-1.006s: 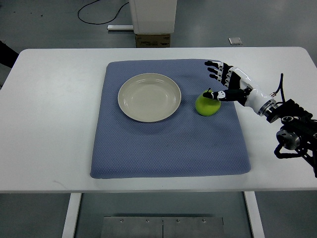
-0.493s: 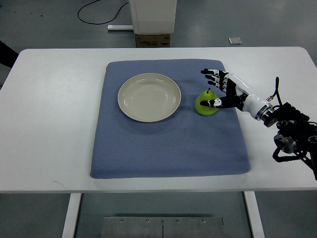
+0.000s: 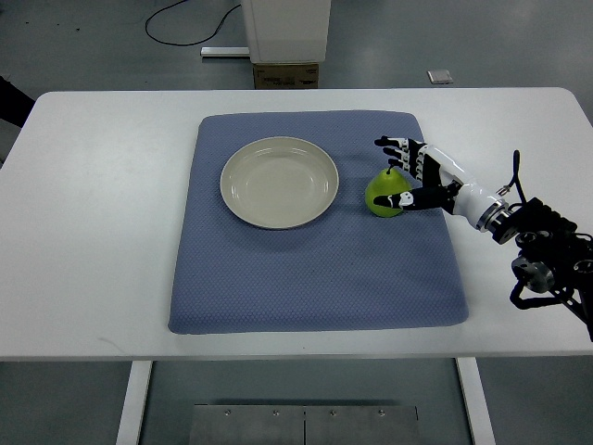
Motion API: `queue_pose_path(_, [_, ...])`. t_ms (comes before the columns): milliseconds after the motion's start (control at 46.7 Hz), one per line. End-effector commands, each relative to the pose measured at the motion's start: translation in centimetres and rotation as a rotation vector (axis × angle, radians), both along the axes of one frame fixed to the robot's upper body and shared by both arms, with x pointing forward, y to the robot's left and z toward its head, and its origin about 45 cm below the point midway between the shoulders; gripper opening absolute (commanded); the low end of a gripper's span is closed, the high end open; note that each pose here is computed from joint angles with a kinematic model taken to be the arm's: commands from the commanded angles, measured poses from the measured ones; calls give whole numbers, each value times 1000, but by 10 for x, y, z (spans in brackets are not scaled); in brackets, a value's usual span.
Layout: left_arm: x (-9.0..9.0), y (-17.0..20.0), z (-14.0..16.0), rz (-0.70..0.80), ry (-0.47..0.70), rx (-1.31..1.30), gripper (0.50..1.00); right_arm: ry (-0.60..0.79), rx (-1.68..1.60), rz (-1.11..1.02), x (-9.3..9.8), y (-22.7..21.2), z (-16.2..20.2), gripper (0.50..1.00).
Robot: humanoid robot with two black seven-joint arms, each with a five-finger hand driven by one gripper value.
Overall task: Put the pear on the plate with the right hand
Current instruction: 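Reach the open right hand down over the green pear, then close the right hand fingers around the green pear, then lift the pear and carry it with the right hand over the plate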
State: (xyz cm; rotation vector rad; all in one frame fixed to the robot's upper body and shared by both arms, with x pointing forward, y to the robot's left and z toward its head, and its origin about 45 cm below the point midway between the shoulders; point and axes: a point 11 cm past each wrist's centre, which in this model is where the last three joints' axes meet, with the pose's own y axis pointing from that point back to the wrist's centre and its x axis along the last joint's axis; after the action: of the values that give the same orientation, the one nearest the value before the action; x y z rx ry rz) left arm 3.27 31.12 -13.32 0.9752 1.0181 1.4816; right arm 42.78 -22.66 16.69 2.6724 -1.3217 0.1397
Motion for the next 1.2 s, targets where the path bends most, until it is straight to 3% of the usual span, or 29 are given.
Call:
queue_pose_path(0, [0, 0, 0, 0, 0, -1, 1000, -3, -15, 0, -1, 1, -2, 1000])
queue_pose_path(321, [0, 0, 0, 0, 0, 1, 1000, -51, -53, -62, 3, 6, -4, 1000])
queue_pose_path(728, [0, 0, 0, 0, 0, 1, 1000, -39, -112, -62, -7, 7, -21, 1000])
queue_pose_path(921, [-1, 0, 0, 0, 2, 1, 1000, -42, -124, -88, -12, 10, -29, 962])
queue_pose_path(1006, [0, 0, 0, 0, 0, 1, 1000, -41, -125, -92, -13, 12, -32, 910])
queue_pose_path(1049, [0, 0, 0, 0, 0, 1, 1000, -39, -126, -89, -14, 13, -33, 854])
queue_pose_path(1092, [0, 0, 0, 0, 0, -1, 1000, -37, -131, -85, -15, 13, -34, 749])
queue_pose_path(1156, [0, 0, 0, 0, 0, 1, 1000, -34, -140, -77, -16, 13, -36, 542])
queue_pose_path(1178, [0, 0, 0, 0, 0, 1, 1000, -34, -141, -76, -16, 14, -36, 500])
